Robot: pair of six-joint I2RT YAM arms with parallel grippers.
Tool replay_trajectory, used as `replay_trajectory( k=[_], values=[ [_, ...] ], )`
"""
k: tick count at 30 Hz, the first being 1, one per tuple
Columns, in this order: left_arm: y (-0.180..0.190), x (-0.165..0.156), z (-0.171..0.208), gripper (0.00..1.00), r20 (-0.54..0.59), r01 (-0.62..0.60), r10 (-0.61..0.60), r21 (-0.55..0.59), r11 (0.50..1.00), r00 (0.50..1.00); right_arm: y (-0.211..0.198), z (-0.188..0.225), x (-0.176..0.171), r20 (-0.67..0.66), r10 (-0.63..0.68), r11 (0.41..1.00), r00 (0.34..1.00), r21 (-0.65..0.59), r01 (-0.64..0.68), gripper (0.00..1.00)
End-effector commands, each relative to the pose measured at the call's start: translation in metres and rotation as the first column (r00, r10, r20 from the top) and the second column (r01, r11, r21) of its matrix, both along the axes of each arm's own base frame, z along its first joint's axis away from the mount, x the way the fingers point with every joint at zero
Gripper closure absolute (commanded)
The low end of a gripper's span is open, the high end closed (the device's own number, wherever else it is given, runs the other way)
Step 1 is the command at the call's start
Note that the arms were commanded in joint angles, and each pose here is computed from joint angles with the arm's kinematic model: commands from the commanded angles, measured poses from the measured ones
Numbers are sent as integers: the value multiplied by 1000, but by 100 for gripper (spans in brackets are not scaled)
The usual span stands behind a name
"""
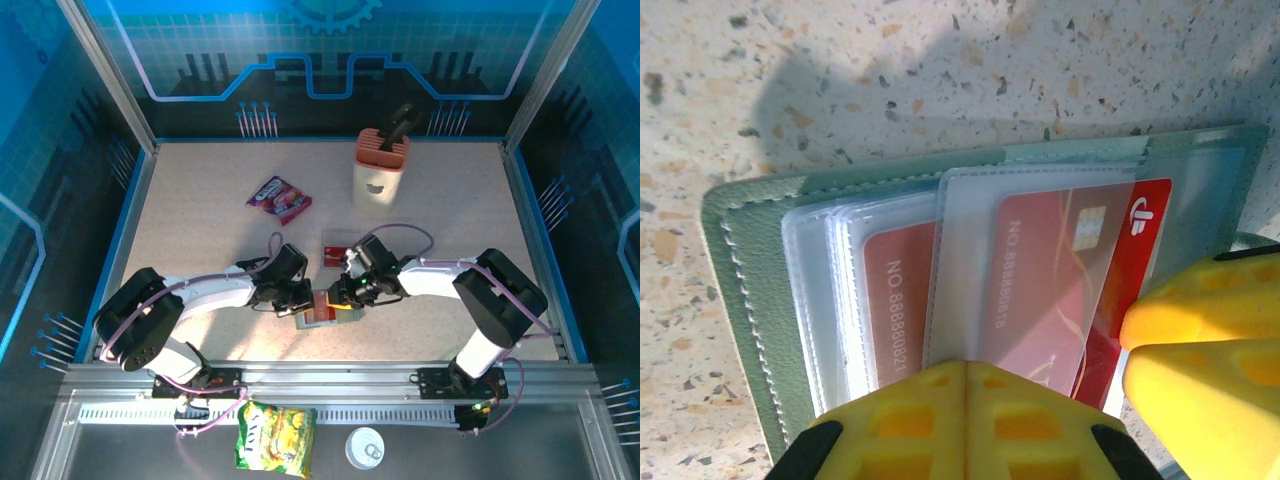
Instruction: Take the credit cards out of the card holder
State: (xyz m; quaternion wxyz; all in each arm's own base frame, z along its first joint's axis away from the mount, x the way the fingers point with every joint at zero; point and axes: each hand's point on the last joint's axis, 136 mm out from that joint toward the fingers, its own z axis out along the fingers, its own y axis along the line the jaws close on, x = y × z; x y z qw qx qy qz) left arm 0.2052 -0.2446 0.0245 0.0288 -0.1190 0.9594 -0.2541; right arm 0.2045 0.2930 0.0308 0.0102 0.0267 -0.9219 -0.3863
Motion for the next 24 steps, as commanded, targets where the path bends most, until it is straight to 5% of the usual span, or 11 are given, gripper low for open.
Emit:
replay_trajectory(
  k=[1,24],
  values=[
    [15,-9,-8,94,-35,2,0,66,998,999,-7,1,2,3,-20,1000,1000,1,20,75],
    [17,-11,-7,94,-37,-8,11,71,997,999,5,20,2,24,7,993,1000,117,-10,73]
  ],
)
